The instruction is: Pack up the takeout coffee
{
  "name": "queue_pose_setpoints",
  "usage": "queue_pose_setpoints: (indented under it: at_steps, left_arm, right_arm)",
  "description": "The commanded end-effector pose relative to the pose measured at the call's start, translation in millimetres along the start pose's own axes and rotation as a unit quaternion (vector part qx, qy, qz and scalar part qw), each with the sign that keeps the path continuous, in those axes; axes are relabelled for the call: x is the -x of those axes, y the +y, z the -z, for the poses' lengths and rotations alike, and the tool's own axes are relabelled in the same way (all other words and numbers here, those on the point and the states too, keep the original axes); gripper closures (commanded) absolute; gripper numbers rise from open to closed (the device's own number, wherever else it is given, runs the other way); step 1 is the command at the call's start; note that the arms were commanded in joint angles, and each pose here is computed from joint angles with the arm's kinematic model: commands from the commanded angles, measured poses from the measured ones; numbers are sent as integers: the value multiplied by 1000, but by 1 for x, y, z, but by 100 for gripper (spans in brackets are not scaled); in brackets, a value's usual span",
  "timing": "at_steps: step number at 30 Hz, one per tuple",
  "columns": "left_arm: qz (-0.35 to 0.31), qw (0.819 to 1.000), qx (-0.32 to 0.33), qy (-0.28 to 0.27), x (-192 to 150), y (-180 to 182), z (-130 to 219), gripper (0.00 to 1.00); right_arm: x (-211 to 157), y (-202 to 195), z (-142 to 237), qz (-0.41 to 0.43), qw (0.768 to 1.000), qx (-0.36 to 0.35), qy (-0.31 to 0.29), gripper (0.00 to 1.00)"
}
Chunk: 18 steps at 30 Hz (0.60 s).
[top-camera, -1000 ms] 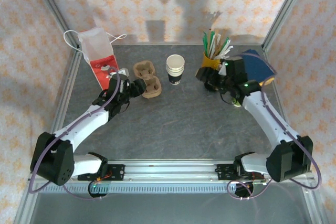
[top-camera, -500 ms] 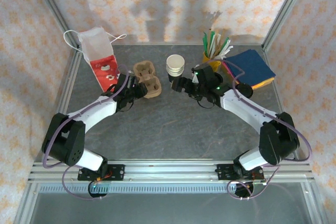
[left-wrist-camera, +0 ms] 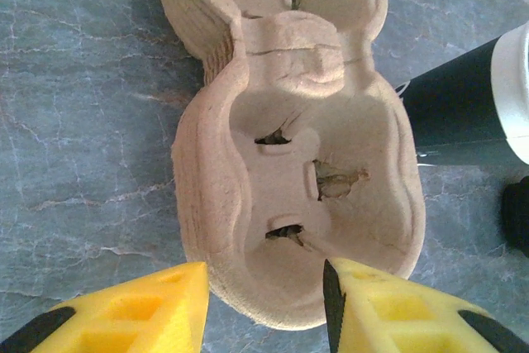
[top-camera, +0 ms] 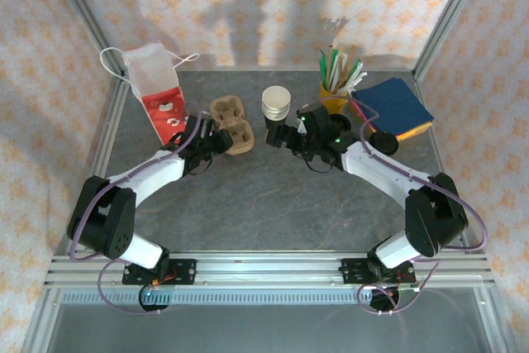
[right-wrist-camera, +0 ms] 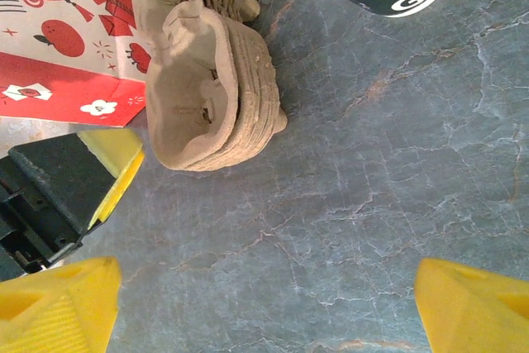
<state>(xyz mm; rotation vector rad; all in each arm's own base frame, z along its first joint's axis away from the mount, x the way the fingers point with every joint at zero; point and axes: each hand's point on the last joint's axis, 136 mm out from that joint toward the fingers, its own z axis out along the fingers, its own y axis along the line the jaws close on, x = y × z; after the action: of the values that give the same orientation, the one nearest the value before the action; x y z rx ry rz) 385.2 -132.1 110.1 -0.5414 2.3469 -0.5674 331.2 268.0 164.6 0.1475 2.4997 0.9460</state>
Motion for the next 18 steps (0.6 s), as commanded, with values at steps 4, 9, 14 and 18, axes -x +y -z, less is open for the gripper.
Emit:
queue_pose_setpoints:
  at_steps: [4,9,14,18]
  left_arm:
    - [19,1000,-6,-5,3,0,-7,57]
    - [24,1000,4,-9,2,5,-8,56]
    - [25,1000,13,-12,3,9,-10,52]
    - [26,1000,13,-9,1,9,-12,51]
  right_arm:
    - [12,8,2,2,1000,1,-21,9]
    - [11,6,0,-1,1000,-4,-20,9]
    - [11,5,-1,-1,1000,-6,-19,9]
    - [11,3,-4,-3,1000,-10,-16,9]
